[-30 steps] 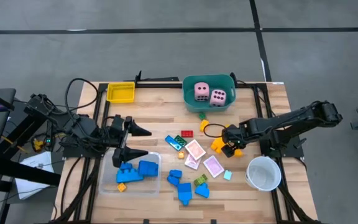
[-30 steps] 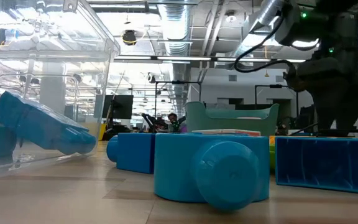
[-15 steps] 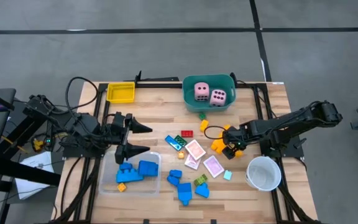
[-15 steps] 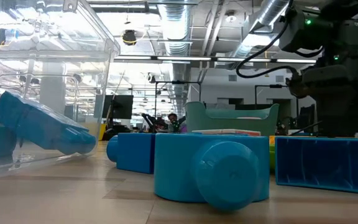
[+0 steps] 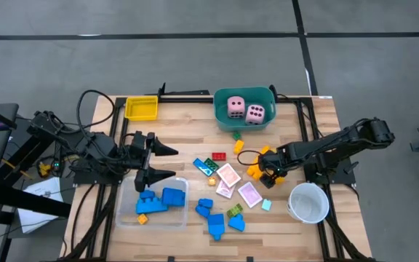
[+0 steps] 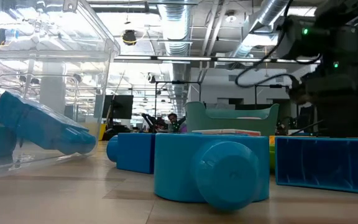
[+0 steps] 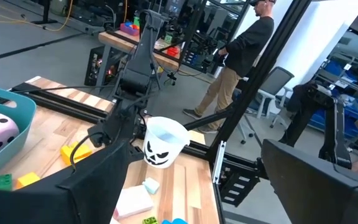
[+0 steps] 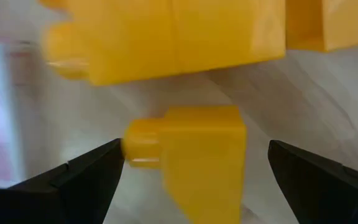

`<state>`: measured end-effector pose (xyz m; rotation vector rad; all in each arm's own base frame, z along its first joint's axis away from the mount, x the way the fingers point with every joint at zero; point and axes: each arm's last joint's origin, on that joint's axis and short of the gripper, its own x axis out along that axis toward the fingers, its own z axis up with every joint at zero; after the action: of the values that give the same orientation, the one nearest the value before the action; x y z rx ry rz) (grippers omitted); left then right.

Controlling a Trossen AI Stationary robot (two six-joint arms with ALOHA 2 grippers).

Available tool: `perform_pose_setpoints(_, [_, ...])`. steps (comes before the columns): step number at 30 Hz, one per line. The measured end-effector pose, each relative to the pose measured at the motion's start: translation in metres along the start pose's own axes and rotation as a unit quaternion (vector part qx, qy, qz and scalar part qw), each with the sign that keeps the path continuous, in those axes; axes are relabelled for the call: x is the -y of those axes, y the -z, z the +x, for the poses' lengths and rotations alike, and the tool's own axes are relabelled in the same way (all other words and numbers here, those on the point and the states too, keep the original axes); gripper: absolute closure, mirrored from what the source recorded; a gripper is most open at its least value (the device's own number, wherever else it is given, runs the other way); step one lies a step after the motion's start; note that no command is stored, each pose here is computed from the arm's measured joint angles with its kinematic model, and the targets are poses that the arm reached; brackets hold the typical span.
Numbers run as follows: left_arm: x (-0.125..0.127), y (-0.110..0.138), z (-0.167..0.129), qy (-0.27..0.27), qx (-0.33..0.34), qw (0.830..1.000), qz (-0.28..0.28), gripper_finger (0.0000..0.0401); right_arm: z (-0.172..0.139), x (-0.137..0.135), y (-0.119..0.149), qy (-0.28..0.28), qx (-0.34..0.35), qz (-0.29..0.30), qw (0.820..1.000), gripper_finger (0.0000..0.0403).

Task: Pick & Place Toys
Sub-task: Put the yellow game piece into the transparent bin

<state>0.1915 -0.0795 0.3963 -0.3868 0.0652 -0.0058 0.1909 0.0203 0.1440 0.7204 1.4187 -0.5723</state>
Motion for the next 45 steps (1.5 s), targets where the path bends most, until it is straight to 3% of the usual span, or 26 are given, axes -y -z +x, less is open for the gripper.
perform_pose_setpoints(8, [0.0,0.0,0.0,0.0,0.0,1.0,0.001,0.006,0.013,-0.004,-0.004,0.035,-0.017,0.002,0.999,0.0035])
perform_pose_setpoints(16, [0.0,0.0,0.0,0.0,-0.001,1.0,0.001,0.007,0.005,-0.01,-0.009,0.029,0.0,0.0,1.0,0.0147])
perform_pose_setpoints(27, [0.0,0.0,0.0,-0.001,-0.002,1.0,0.001,0.0076,-0.016,-0.005,-0.003,-0.01,0.013,0.036,0.999,0.015])
perform_pose_setpoints(34, [0.0,0.0,0.0,-0.001,-0.002,1.0,0.001,0.0077,-0.043,-0.002,0.001,-0.087,0.059,0.085,0.991,0.015])
perform_pose_setpoints(39, [-0.002,0.0,0.001,-0.006,0.0,1.0,0.001,0.0076,-0.071,-0.002,0.0,-0.189,0.147,0.13,0.962,0.015])
perform_pose_setpoints(45, [-0.009,-0.004,0.004,-0.024,0.008,1.0,0.0,0.0079,-0.109,-0.009,-0.008,-0.334,0.287,0.166,0.882,0.015])
